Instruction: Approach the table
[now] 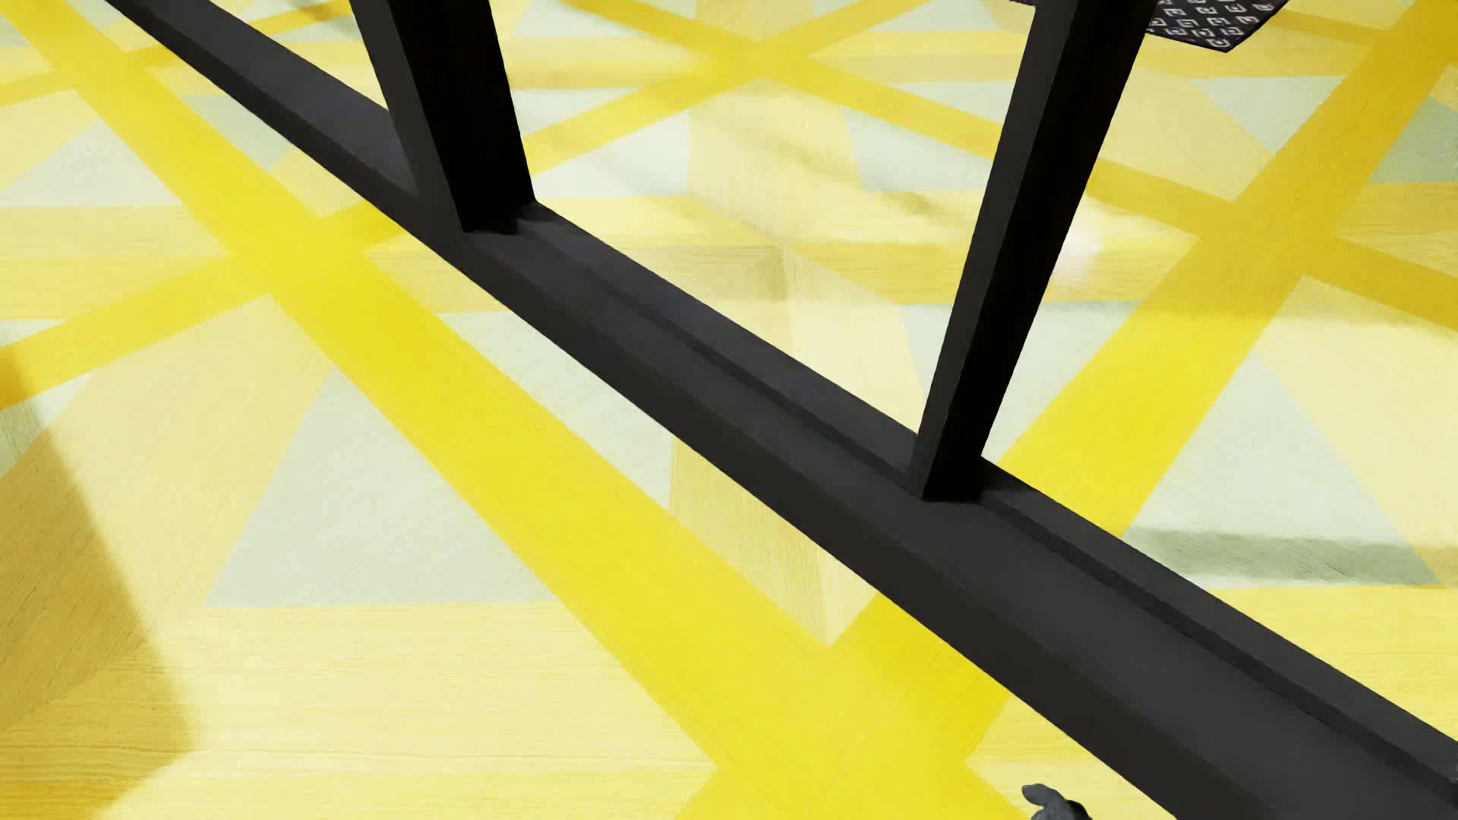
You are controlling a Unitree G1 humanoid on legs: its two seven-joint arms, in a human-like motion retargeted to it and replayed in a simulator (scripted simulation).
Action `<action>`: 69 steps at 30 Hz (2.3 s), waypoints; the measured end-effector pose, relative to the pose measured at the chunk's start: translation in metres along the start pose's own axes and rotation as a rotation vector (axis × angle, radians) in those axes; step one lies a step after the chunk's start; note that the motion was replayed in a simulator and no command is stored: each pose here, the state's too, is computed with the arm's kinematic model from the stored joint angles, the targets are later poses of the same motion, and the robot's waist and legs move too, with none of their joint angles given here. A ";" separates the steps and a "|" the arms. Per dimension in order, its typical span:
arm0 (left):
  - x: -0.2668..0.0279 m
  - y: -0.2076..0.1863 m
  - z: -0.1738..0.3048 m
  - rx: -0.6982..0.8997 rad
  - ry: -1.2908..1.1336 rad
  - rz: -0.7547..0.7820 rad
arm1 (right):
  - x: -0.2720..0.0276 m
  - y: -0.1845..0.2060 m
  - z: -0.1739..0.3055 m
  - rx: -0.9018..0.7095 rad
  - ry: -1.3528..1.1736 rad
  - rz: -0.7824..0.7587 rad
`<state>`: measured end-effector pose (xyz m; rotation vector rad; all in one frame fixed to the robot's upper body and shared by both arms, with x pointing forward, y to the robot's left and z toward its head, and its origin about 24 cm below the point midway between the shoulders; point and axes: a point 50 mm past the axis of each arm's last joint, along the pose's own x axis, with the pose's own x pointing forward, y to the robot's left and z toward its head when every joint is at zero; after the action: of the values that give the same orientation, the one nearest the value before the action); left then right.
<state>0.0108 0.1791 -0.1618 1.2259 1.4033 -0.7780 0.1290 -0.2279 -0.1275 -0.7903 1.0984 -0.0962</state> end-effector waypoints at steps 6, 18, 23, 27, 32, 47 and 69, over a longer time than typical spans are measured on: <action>-0.024 0.174 0.024 -0.078 -0.107 0.529 | -0.040 0.067 -0.094 -0.178 0.193 0.327; -0.027 0.144 -0.035 -0.390 -0.031 0.580 | -0.033 0.049 -0.030 -0.128 -0.102 0.204; 0.007 0.000 -0.026 -0.060 0.007 -0.172 | -0.035 0.005 0.030 0.065 -0.378 -0.010; 0.000 -0.038 -0.022 -0.005 -0.019 -0.299 | -0.032 -0.003 0.045 -0.007 -0.409 -0.020; 0.010 0.027 -0.053 0.177 0.122 0.018 | -0.030 0.010 -0.032 0.032 -0.088 0.016; -0.156 0.268 0.126 0.394 -0.497 1.258 | -0.032 0.034 -0.070 -0.103 0.059 0.163; -0.001 -0.015 -0.032 -0.041 0.045 -0.058 | 0.000 0.020 0.007 -0.250 -0.094 0.149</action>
<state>-0.0127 0.2046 -0.1564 1.1822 1.4903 -0.7618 0.1282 -0.2096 -0.1383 -0.9233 1.0883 0.2057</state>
